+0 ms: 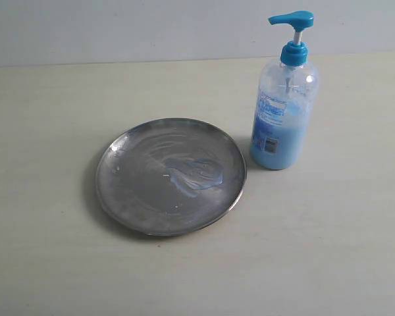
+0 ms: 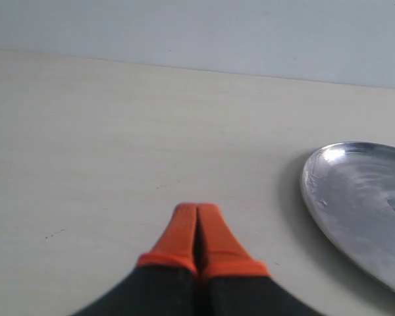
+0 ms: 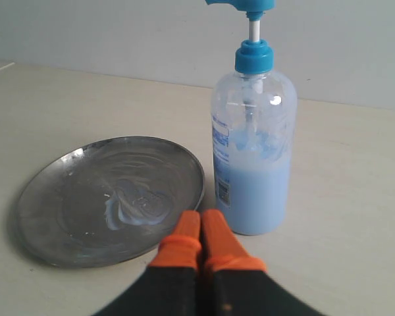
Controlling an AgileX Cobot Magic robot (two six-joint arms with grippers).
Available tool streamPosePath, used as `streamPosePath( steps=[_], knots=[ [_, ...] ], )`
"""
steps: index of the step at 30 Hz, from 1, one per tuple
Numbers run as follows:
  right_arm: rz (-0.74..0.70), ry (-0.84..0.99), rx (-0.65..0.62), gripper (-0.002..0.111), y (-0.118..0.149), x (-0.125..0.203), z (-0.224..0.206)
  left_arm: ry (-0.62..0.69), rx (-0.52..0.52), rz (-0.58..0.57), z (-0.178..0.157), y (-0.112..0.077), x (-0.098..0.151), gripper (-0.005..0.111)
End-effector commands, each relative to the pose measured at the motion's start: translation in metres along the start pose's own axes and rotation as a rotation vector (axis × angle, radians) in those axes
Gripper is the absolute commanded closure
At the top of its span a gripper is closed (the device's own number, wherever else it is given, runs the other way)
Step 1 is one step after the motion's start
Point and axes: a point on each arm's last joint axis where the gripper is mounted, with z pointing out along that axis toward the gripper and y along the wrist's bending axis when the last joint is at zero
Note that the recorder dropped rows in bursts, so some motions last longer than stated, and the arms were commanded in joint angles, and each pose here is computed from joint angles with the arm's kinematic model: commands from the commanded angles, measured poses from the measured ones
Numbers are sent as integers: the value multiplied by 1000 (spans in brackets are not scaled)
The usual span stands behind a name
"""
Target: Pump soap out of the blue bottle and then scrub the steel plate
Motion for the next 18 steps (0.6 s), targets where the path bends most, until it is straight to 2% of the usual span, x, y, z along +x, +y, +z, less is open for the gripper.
streamPosePath(
  steps=[1,18],
  knots=[
    [2,-1,-2,108,0,1,1,-12,2,-9,0,0,0,106],
    [2,-8,-4,108,0,0,1,-12,2,-9,0,0,0,106]
  ],
)
